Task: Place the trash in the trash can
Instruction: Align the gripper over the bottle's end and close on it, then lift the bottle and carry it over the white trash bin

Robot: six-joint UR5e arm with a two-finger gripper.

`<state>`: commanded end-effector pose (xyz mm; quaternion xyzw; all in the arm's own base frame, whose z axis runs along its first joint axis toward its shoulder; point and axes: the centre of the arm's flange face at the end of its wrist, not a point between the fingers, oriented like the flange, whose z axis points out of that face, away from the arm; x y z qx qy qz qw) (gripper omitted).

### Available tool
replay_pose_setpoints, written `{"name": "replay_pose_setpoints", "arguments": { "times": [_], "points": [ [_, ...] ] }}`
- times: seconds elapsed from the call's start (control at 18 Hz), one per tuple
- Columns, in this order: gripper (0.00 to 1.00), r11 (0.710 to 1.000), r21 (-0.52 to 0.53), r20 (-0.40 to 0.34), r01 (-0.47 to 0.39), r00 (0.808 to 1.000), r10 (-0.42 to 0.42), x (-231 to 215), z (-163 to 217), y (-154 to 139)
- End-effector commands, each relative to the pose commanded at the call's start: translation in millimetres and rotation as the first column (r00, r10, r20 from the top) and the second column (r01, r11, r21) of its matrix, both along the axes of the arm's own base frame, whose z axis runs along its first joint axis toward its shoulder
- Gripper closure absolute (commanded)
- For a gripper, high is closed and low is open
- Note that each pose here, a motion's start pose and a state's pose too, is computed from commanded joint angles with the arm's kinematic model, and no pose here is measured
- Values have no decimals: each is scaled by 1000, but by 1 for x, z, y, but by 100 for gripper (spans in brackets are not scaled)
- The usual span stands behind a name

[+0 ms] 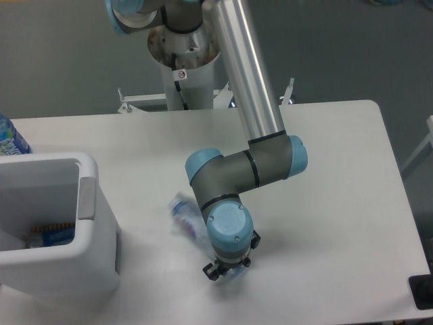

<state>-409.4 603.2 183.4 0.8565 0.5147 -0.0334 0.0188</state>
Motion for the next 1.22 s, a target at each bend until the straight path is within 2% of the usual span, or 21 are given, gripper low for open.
{"name": "replay_pose_setpoints", "arguments": {
  "times": [0.61,0.83,1.11,1.22],
  "points": [
    [41,1000,-4,-3,9,1000,-9,2,2,-1],
    [46,1000,3,-9,12,1000,-12,2,11,-1],
    [48,999,24,-30,23,999,-23,1,32,0],
    [48,998,48,-49,38,998,-35,2,54,0]
  ]
}}
